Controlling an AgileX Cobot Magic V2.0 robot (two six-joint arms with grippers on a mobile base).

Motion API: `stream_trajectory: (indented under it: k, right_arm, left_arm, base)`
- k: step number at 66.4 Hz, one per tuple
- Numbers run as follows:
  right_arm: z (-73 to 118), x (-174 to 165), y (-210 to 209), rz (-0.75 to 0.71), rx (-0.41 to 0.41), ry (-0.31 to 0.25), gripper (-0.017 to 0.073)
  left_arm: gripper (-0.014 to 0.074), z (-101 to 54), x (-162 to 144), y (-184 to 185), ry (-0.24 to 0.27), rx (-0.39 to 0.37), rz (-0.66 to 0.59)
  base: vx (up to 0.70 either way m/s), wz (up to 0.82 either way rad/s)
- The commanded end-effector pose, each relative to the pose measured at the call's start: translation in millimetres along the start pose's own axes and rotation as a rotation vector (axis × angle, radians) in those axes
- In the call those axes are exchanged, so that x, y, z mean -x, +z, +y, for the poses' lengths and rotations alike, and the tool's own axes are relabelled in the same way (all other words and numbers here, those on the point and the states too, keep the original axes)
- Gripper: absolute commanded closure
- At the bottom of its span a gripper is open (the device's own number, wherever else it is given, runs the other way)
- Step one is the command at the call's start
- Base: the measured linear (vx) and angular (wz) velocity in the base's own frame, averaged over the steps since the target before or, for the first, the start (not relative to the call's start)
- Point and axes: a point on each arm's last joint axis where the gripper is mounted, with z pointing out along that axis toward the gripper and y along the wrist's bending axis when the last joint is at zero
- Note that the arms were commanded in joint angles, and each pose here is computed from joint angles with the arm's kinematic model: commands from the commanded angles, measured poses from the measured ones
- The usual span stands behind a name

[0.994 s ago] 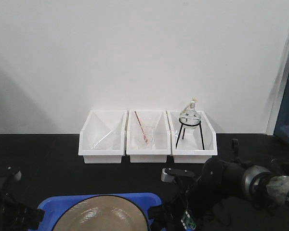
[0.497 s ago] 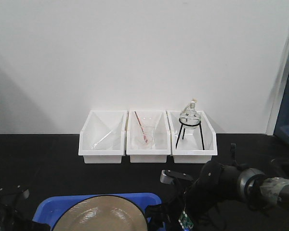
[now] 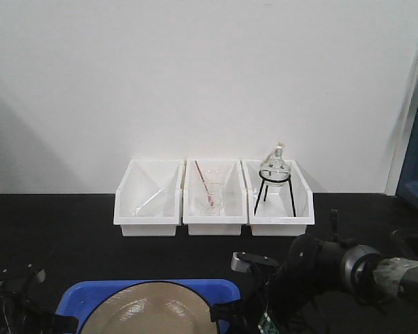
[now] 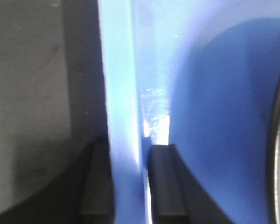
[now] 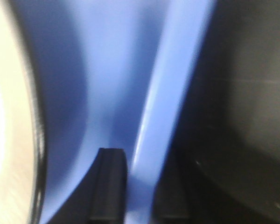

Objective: Place disk in tray to left cabinet
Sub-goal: 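Grip both short edges of the blue tray and lift it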

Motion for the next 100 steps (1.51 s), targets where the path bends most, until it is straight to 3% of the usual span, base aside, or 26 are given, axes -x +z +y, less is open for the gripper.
stream_trajectory:
  k: [1, 4, 15, 31, 44, 57, 68, 85, 100]
  right_arm:
    - [16.9, 4, -19, -0.026, 0.05, 0.019, 0.0529]
    - [17.0, 4, -19, -0.021, 0.051, 0.03, 0.0572]
    - [18.8, 2, -21, -0.007, 0.059, 0.06, 0.0571]
    - [29.0, 6, -50, -0.076, 0.077, 0.104, 0.0568]
    - [28.7, 9, -91, -0.136, 0.119, 0.203, 0.0568]
    - [19.5, 12, -132, -0.184, 0.162, 0.247, 0.0565]
    - [20.7, 26, -170, -0.215, 0.218, 0.234, 0.0565]
    - [40.6, 40, -214, -0.273, 0.267, 0.206, 0.0565]
    - [53.7, 44, -246, -0.312, 0.26, 0.186, 0.0565]
  left_arm:
    - [0.0427, -24.2, -3, -6, -0.047, -0.141, 0.051]
    - [0.047, -26.3, -3, -6, -0.072, -0.164, 0.053]
    - [0.0604, -34.2, -1, -10, -0.123, -0.243, 0.074]
    - [0.0596, -51.8, 18, -28, -0.121, -0.378, 0.103]
    - [0.0594, -65.3, 40, -53, -0.191, -0.441, 0.122]
    - [0.0594, -77.2, 59, -81, -0.232, -0.471, 0.081]
    - [0.0594, -88.1, 73, -108, -0.244, -0.503, 0.057]
    - [0.0594, -106.8, 93, -156, -0.246, -0.552, 0.0]
    - [0.0594, -117.4, 104, -184, -0.244, -0.579, -0.031]
  base:
    - [0.0, 0.0]
    - [0.0, 0.0]
    - [0.0, 0.0]
    - [0.0, 0.0]
    - [0.0, 0.0]
    - [0.0, 0.0]
    - [0.0, 0.0]
    - [0.0, 0.0]
    - [0.0, 0.0]
